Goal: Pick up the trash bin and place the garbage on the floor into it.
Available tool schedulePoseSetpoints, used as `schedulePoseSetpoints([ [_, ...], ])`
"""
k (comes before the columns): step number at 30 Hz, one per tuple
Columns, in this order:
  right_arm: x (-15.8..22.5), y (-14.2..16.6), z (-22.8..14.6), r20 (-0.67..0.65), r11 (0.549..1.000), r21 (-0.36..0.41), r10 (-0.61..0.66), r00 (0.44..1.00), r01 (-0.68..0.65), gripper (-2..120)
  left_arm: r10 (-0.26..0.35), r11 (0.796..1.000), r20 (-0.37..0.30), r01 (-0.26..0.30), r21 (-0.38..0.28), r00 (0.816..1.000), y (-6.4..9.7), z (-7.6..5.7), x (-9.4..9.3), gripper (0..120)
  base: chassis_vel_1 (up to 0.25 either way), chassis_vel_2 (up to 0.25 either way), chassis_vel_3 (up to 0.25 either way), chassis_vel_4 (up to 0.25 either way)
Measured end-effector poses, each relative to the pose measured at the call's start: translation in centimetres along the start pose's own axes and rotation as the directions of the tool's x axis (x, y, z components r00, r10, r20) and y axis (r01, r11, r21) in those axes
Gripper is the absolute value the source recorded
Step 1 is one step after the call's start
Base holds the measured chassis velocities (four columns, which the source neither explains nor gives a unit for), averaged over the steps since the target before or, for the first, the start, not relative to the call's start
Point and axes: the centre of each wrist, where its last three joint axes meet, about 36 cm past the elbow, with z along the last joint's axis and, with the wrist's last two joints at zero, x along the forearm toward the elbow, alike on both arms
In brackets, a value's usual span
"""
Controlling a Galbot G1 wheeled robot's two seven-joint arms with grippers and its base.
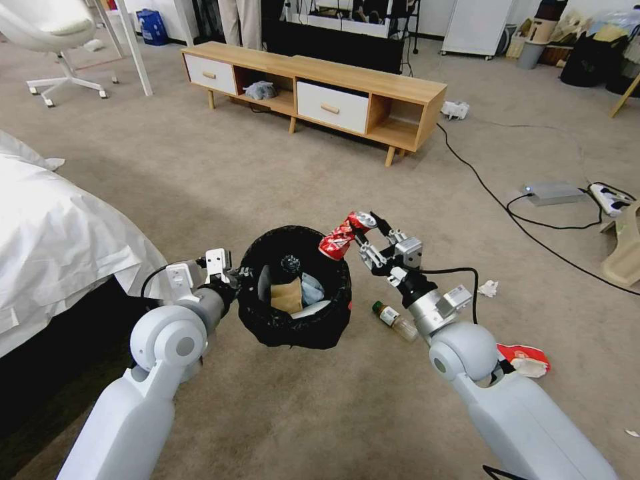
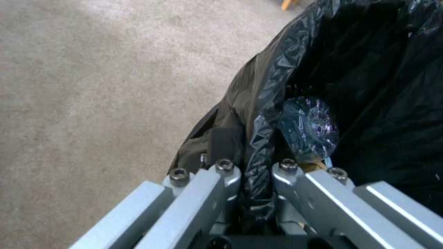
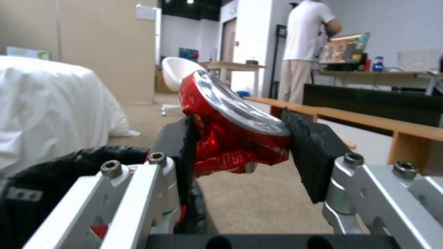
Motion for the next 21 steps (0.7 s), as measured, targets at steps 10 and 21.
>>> schedulePoseSetpoints([
  [10,0.7,0.4,1.1,-0.029,0.996,0.049,-0.077,0.997,0.078,43,0.059,0.998,-0.036,-0.059,-0.005,0.998,-1.5,0.5,-1.1,0,0.000,0.000,0.000,0.000],
  [21,1.4,1.3,2.3,-0.076,0.993,0.042,-0.109,0.991,0.112,43,0.092,0.996,-0.055,-0.093,-0.015,0.994,-2.6,0.9,-1.6,0,0.000,0.000,0.000,0.000],
])
